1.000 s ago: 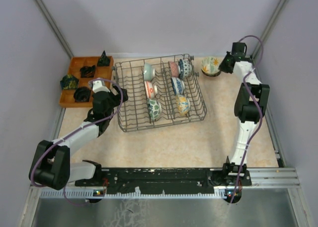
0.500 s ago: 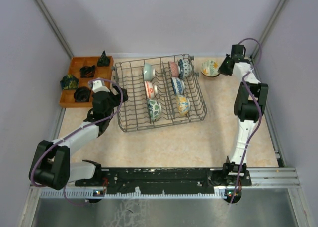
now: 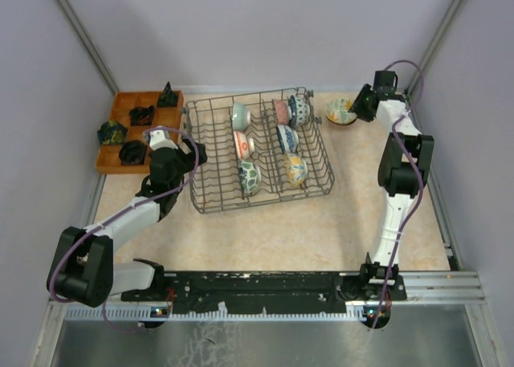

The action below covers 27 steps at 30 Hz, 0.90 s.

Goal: Unload the bowls from the dish rack

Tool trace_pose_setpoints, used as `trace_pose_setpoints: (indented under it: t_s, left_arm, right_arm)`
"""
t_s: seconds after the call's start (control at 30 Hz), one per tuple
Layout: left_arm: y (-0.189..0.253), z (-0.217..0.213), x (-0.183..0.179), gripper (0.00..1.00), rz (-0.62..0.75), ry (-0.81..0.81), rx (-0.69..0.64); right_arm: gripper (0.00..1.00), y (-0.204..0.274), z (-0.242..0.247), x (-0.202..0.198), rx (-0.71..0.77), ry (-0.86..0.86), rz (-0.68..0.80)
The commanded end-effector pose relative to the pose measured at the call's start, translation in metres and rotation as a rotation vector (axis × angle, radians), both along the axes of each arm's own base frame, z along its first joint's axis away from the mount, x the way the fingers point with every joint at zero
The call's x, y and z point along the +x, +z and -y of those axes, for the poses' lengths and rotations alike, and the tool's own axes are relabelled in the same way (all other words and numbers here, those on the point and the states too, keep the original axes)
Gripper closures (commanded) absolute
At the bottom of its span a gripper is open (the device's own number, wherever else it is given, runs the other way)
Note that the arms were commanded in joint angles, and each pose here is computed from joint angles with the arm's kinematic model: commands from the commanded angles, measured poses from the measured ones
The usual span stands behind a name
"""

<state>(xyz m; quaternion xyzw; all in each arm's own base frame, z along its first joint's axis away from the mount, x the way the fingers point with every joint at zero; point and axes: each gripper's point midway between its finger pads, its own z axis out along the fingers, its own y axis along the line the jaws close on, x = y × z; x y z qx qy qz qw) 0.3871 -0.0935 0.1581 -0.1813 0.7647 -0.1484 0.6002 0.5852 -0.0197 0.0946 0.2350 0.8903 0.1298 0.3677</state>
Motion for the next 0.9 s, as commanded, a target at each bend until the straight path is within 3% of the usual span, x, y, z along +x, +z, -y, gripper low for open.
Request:
trace_pose_setpoints:
  t_s: [0.0, 0.57, 0.87]
  left_arm:
    - [0.016, 0.003, 0.004, 0.01, 0.043, -0.005, -0.015]
    - [0.020, 0.003, 0.002, 0.01, 0.051, -0.007, -0.022]
    - [0.019, 0.003, 0.002, 0.01, 0.049, -0.007, -0.023]
  right_arm:
    - [0.60, 0.041, 0.006, 0.007, -0.021, -0.008, 0.093]
    - [0.60, 0.072, 0.002, -0.003, -0.024, 0.008, 0.144]
    - [0.60, 0.078, 0.015, -0.024, -0.109, -0.057, 0.153]
